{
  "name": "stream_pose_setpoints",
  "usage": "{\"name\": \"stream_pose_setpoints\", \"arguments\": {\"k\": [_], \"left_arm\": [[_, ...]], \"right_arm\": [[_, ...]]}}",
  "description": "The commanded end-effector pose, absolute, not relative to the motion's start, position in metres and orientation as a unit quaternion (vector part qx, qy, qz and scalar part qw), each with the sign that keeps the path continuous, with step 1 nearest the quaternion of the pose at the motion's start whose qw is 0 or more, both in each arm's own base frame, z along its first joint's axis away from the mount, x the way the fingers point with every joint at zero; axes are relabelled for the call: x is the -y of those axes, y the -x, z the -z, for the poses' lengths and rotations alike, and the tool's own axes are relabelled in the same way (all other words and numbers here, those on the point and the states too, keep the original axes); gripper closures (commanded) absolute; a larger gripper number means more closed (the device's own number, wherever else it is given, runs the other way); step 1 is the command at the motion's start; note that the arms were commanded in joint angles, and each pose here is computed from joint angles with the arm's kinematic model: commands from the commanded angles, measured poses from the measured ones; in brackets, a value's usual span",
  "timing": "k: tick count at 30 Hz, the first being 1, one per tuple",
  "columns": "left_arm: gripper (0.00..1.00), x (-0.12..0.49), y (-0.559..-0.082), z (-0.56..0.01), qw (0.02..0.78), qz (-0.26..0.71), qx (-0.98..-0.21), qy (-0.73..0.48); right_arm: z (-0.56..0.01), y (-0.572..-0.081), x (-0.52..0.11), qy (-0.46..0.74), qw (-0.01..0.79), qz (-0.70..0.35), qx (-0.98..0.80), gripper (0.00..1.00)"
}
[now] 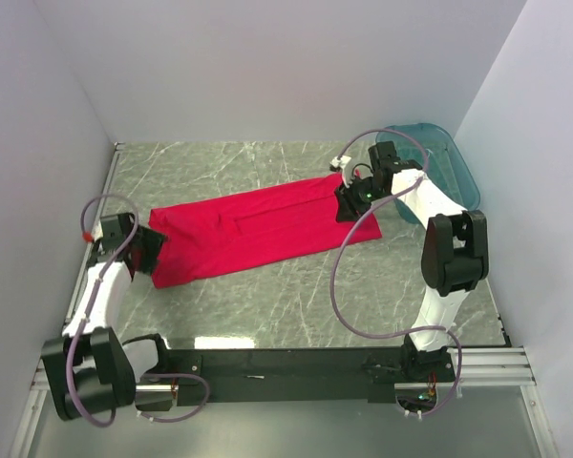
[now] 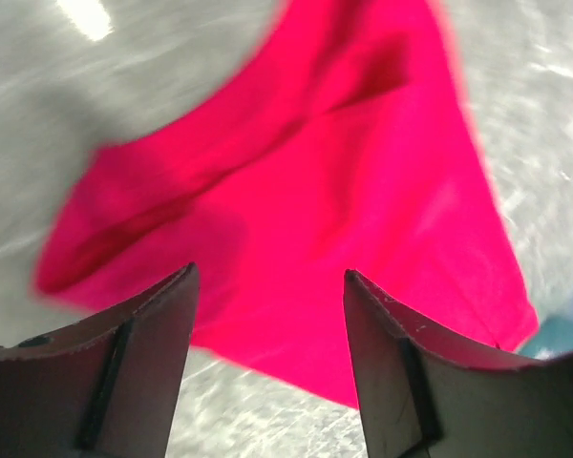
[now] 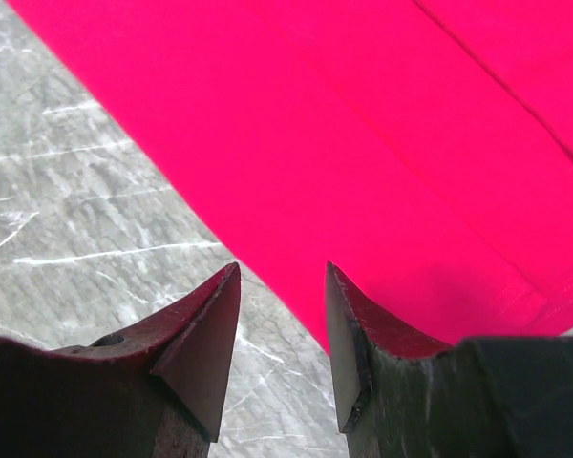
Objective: Fold and stack the t-shirts
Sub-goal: Fold the tshirt
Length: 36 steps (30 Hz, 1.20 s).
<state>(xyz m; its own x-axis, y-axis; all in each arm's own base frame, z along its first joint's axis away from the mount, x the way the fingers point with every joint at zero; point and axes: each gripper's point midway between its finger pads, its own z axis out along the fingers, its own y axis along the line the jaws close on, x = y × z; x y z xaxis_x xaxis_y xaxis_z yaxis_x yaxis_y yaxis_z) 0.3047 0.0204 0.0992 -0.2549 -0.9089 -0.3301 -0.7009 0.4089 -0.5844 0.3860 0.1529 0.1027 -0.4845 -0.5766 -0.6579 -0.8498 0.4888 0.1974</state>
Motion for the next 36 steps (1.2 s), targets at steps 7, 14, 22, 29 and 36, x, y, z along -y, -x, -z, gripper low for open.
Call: {"name": "stream_pose_setpoints", "arguments": {"k": [7, 14, 22, 29, 36], "left_arm": [[0.40, -0.011, -0.248, -0.057, 0.213, 0.134, -0.749, 0.613], [0.46, 0.000, -0.243, -0.021, 0.145, 0.129, -0.768, 0.610], [0.70, -0.019, -0.245, -0.008, 0.150, 0.086, -0.772, 0.612], [0.99, -0.081, -0.261, -0.024, 0.191, 0.042, -0.740, 0.644], [0.80, -0.118, -0.350, -0.069, 0.266, 0.111, -0.781, 0.554]], "right_arm": [[-0.128, -0.367, -0.184, 0.484, 0.282, -0.276, -0.781, 0.52], [-0.129, -0.367, -0.184, 0.484, 0.284, -0.272, -0.781, 0.52], [-0.130, -0.367, -0.184, 0.484, 0.283, -0.274, -0.781, 0.52], [-0.132, -0.367, -0.185, 0.485, 0.286, -0.273, -0.780, 0.52], [-0.133, -0.366, -0.186, 0.487, 0.287, -0.276, -0.777, 0.52]]}}
